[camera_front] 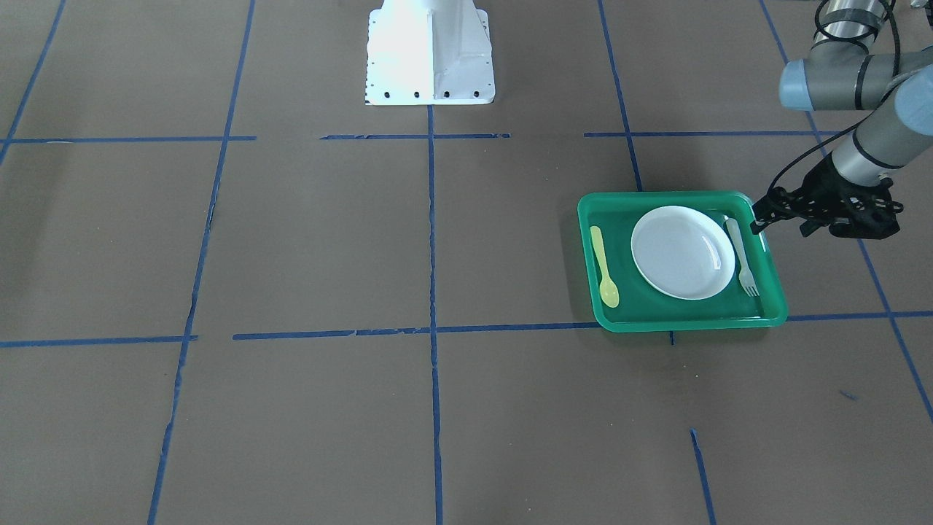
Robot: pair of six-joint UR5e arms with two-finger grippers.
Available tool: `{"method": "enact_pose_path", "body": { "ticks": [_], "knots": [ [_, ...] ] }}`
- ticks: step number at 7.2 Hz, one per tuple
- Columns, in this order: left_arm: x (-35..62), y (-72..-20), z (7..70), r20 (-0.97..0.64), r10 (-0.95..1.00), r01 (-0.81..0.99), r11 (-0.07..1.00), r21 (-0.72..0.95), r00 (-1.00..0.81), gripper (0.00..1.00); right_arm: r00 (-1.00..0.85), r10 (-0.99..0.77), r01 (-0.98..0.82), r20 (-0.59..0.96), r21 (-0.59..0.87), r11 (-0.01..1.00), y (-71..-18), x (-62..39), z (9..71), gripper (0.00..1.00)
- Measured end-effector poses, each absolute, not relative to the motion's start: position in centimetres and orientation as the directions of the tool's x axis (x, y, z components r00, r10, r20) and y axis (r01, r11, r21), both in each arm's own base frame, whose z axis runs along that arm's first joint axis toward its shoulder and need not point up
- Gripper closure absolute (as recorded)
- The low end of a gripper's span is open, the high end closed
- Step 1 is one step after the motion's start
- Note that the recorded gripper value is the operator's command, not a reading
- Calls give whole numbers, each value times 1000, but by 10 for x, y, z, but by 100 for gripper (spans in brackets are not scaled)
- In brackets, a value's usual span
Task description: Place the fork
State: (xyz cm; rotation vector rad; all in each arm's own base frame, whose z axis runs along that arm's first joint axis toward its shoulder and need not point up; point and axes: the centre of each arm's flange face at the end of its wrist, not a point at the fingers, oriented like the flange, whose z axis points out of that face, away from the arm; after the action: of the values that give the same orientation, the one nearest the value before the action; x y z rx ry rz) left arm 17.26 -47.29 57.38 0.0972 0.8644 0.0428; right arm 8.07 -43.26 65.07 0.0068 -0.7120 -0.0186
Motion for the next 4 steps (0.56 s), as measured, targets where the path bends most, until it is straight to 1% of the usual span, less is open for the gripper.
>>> {"method": "enact_pose_path", "body": {
  "ticks": [2, 4],
  "knots": [
    [101, -479, 590, -699, 167, -67, 984, 168, 695, 0, 757, -19, 15, 653, 13, 1000, -433, 81, 651, 0],
    [24, -480, 601, -642, 237, -152, 971, 186, 729, 0, 757, -19, 15, 653, 12, 1000, -433, 81, 651, 0]
  ]
}}
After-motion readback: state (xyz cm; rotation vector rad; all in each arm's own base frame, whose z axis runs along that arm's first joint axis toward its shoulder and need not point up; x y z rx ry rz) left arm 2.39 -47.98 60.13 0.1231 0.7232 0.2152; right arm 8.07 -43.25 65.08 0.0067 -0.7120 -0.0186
